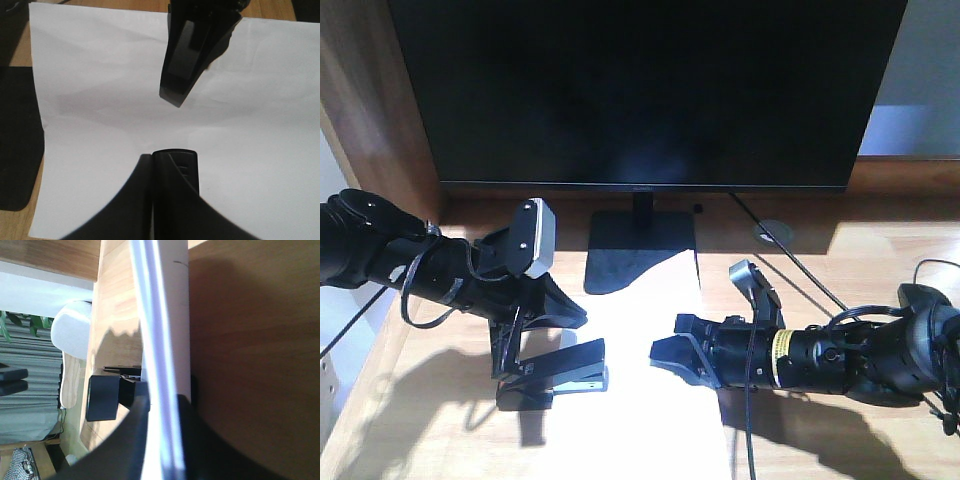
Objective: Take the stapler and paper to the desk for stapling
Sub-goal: 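Open the left gripper to release the stapler and the right gripper from the paper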
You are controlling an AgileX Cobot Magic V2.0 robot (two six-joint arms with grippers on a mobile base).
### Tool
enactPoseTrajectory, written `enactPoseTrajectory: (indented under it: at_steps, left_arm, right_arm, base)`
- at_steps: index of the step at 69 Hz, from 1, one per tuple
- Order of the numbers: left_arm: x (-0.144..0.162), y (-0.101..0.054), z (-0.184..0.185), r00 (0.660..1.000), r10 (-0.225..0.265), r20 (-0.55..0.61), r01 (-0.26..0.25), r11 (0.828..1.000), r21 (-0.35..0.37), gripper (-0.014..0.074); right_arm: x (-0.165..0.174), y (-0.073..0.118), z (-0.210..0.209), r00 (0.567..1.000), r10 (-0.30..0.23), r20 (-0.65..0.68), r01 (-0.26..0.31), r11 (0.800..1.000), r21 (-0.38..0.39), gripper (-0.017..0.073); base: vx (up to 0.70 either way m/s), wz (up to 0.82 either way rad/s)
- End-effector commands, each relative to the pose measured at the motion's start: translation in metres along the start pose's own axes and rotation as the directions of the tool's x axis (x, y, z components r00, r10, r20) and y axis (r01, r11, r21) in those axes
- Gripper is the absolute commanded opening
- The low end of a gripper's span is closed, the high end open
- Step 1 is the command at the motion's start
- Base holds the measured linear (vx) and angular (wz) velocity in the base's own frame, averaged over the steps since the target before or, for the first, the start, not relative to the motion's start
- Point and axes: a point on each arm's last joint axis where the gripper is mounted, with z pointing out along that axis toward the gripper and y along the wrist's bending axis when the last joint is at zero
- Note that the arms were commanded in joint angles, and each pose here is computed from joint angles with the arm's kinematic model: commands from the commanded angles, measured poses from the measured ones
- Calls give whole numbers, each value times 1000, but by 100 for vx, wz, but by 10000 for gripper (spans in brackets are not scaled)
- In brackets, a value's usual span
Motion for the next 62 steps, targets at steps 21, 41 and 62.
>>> enactPoseTrajectory:
  at_steps: [21, 41, 62]
  left_arm:
    - [-20, -1, -13, 998, 15, 67, -14, 1000, -27, -6]
    - [-20, -1, -13, 997, -24, 71, 25, 1000, -16, -6]
    - [-24, -4, -17, 997, -17, 75, 18, 1000, -17, -6]
  right_arm:
    - [-8, 18, -5, 995, -87, 39, 91, 992, -89, 661]
    - [-9, 19, -10, 987, -154, 35, 155, 988, -24, 631]
    - [-18, 26, -35, 931, -365, 31, 346, 905, 247, 619]
  base:
    - [0, 0]
    - [0, 0]
    - [0, 0]
